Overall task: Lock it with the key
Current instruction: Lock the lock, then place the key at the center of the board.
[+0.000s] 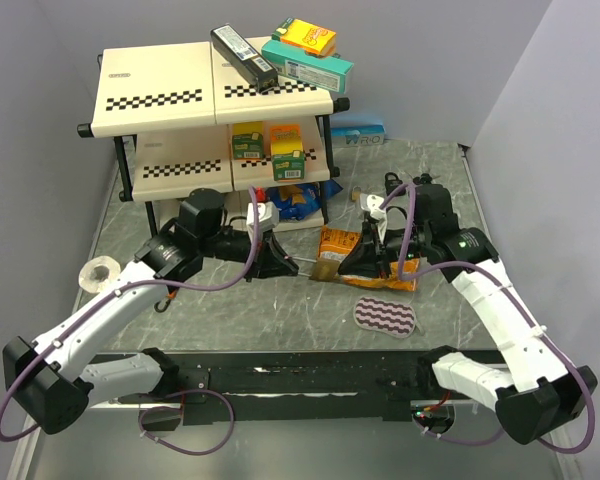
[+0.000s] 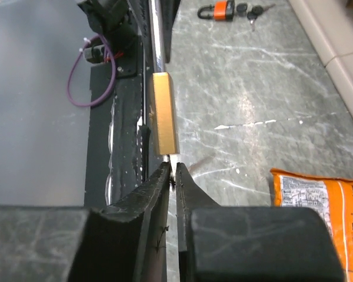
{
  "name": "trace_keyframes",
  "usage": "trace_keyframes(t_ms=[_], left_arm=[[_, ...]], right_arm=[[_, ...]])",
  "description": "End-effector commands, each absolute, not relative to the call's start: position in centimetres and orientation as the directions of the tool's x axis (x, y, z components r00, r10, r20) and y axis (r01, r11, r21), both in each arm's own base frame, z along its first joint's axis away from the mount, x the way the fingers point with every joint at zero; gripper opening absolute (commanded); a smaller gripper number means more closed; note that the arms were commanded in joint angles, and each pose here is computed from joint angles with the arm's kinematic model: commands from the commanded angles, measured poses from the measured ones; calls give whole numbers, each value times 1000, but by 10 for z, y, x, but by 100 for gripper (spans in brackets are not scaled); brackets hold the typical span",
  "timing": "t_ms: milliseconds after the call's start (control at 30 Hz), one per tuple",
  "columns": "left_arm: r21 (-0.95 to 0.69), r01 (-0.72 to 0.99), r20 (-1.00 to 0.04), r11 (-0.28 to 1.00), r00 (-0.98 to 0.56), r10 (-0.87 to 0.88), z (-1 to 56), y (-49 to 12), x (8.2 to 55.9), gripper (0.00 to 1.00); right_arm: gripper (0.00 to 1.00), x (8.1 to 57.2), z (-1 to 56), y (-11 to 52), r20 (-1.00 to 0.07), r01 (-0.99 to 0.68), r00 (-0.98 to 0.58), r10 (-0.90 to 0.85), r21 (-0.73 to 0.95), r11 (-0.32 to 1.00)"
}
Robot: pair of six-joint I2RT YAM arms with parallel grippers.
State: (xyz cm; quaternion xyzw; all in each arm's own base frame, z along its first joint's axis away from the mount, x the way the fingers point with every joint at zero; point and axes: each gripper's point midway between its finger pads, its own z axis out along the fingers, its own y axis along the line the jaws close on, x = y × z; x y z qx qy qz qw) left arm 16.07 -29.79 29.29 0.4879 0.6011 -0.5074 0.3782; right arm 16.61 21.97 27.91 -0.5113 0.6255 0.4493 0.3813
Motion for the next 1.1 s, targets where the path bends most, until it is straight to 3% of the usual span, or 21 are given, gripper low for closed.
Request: trace_keyframes(t_ms=[0,100,633,1067], left_arm=[[-120,992,-987,-43,-115,108,328,-295,152,1],[-125,991,-986,-39,-120,114,325,-294,153,1],[-124,992,-985,33,-127,116,321,-279,168,1],[-107,985,-973,132,-131,190,292,-271,182,1]], right_arm=[[14,169,278,217,-934,-989,-149,-324,134,68],[0,166,275,216,-934,-990,-140,-328,127,59],[0,165,243,179,-885,-987,-136,-445,83,138],[0,294,220,113,-852,-785,-431,-299,190,590]])
